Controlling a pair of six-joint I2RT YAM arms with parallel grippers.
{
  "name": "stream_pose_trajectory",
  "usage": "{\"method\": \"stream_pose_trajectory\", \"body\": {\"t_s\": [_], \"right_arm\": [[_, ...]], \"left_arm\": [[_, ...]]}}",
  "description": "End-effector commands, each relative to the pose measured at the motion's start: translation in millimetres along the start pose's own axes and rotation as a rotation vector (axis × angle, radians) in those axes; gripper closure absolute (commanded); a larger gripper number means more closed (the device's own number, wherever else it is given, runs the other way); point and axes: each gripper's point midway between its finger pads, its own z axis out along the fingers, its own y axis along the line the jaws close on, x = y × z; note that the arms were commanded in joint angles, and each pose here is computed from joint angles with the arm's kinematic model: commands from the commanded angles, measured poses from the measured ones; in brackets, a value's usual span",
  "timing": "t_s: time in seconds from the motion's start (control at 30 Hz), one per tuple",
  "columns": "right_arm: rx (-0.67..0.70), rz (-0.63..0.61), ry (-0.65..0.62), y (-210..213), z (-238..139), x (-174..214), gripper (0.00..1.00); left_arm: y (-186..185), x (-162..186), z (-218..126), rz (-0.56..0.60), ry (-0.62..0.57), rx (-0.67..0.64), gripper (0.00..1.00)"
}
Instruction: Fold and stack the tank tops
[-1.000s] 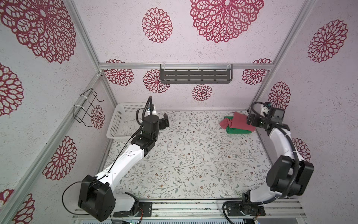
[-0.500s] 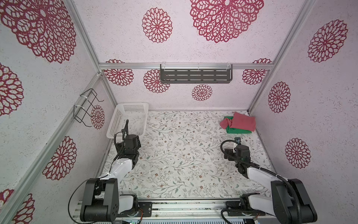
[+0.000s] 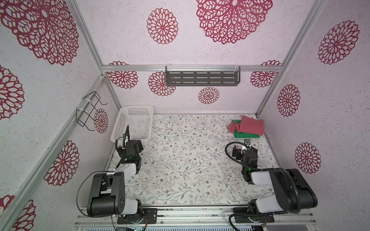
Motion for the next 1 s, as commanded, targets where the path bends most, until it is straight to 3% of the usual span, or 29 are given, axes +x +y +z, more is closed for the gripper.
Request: {"method": "stream_pose_trajectory", "body": {"t_s": [0.0, 0.1, 0.27, 0.47, 0.97], "right_arm": [[0.056, 0.057, -0.147, -16.7, -6.2, -26.4, 0.01], [0.053, 0.096, -0.196, -24.9, -11.5, -20.4, 0.01], [0.029, 0.088, -0.127, -20.6, -0.4, -16.0, 0.01], [0.037, 0.089, -0.116, -21.4, 3.1, -15.0, 0.01], [0.036, 0.089, -0.109, -21.2, 3.8, -14.4, 0.01]], "left_arm": [[-0.9, -14.0, -5.2, -0.032, -0.063, 0.050, 0.03], [0.8, -15.1, -11.0, -0.052, -0.093, 0.058, 0.03], [0.4, -15.9, -17.5, -0.122, -0.168, 0.092, 0.03], [-16.2, -0.1, 4.4, -0.085, -0.136, 0.107, 0.03], [-22.7, -0.3, 1.6, -0.049, -0.152, 0.093, 0.03]]}}
